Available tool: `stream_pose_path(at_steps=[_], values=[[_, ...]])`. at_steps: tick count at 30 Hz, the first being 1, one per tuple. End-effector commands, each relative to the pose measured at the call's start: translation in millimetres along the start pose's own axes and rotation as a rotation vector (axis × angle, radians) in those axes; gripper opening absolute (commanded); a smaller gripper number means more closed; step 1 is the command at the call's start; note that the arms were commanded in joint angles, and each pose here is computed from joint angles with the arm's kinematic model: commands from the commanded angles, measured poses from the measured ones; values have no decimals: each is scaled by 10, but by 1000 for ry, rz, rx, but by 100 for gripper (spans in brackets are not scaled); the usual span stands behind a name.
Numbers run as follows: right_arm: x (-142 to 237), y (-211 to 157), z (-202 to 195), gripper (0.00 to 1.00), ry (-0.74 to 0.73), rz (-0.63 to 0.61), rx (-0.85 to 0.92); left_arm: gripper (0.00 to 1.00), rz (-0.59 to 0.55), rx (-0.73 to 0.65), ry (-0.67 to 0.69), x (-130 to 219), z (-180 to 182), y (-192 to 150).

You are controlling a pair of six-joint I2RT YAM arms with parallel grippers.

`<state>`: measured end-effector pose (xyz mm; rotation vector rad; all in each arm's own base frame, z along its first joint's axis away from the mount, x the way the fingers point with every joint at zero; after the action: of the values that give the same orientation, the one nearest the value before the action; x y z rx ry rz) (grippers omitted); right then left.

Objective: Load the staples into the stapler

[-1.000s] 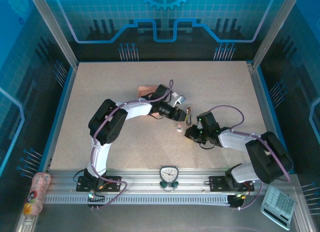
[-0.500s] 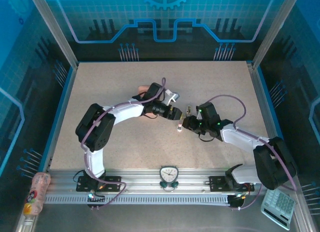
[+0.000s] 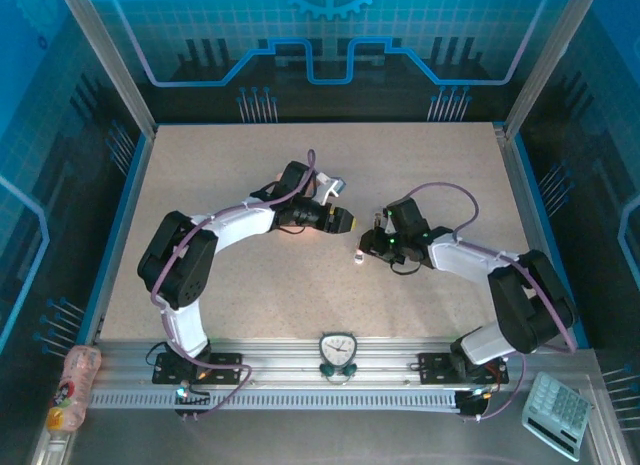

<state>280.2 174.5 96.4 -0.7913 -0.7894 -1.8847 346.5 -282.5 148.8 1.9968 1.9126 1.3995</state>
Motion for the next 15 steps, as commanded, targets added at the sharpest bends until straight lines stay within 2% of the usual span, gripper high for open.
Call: stream_pose_path(at_steps=[1,8,15], values=[[-71,-28,-6,35,-28,31,22,59,-29,7,4,94,-28,54],[-217,-224,-355,30,-182,104,2,59,-29,11,16,93,20,46],[-281,-345,-574,24,-276,131,-12,58,-21,9,26,60,56,35]])
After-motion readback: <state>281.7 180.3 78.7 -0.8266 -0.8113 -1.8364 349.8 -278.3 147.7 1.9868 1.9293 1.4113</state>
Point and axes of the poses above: each hand's point on the last joint's axis, 136 mm out from that joint toward the fingers, its own x axis back along the fingers, its own z axis along the line the jaws close on, y = z × x, the point moved 5 cm from there along x, back along the fingers, and after that the axes turned 6 degrees about -x, right-handed, at the moved point
